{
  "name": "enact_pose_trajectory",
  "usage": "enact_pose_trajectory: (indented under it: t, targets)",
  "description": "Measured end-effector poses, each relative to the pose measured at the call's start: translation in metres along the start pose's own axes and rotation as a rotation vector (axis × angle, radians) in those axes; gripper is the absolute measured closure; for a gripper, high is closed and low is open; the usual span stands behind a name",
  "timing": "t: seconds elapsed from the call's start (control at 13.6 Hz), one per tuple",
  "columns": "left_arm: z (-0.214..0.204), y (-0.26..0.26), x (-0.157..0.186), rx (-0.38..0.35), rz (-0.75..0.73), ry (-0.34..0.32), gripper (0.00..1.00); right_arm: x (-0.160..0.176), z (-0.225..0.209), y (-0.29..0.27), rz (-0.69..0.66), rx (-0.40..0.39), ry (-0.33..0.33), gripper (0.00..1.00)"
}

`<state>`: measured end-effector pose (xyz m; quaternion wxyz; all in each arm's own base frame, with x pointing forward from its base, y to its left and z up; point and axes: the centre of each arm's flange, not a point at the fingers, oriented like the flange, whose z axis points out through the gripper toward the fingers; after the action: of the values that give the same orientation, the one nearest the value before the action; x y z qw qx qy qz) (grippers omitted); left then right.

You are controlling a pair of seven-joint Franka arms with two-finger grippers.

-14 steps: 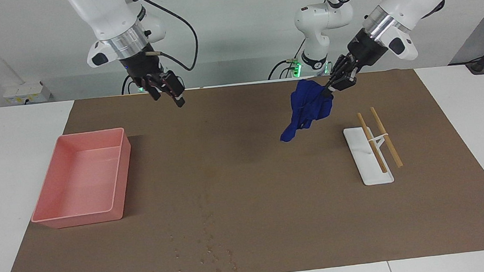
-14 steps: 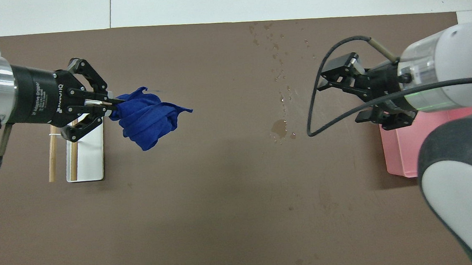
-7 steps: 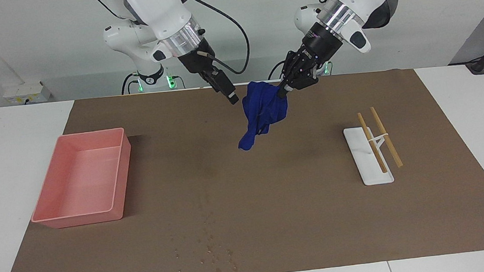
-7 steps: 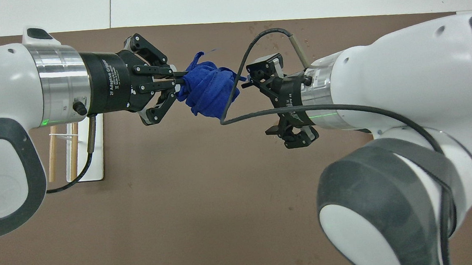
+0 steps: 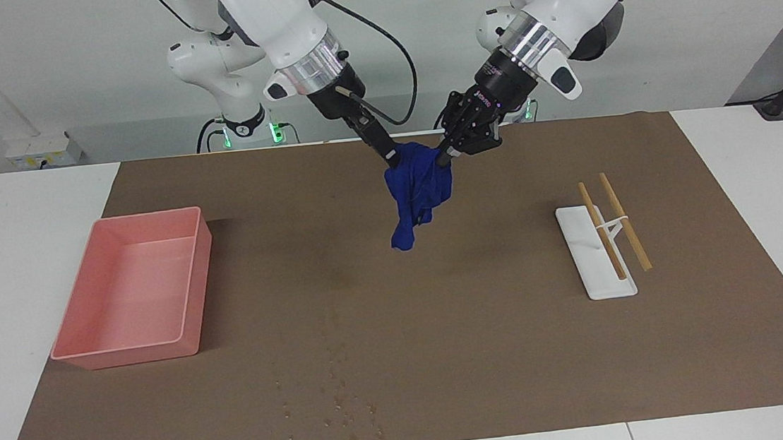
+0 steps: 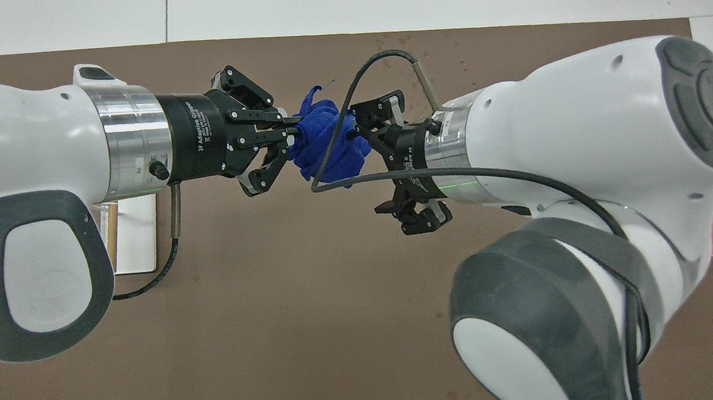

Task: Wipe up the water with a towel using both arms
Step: 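Grasp the towel with the right gripper from the left gripper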

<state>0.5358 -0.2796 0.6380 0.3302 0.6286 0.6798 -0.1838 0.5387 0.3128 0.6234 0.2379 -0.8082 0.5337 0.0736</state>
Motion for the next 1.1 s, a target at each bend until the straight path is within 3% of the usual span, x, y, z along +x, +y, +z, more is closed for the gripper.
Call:
enact_pose_trajectory:
  t: [0.44, 0.73, 0.95, 1.1]
  targets:
    - [0.012, -0.028, -0.014, 0.077, 0.030, 0.016, 0.93, -0.001, 0.008, -0.014, 0.102, 0.109, -0.008, 0.00]
    - [0.008, -0.032, -0.019, 0.076, 0.038, 0.014, 0.93, -0.003, 0.012, -0.015, 0.117, 0.110, -0.011, 0.04]
    - [0.005, -0.031, -0.018, 0.069, 0.036, 0.013, 0.93, 0.000, 0.010, -0.016, 0.122, 0.112, -0.008, 0.44]
    - [0.004, -0.030, -0.018, 0.066, 0.035, 0.013, 0.93, 0.001, 0.010, -0.015, 0.122, 0.111, -0.005, 0.65]
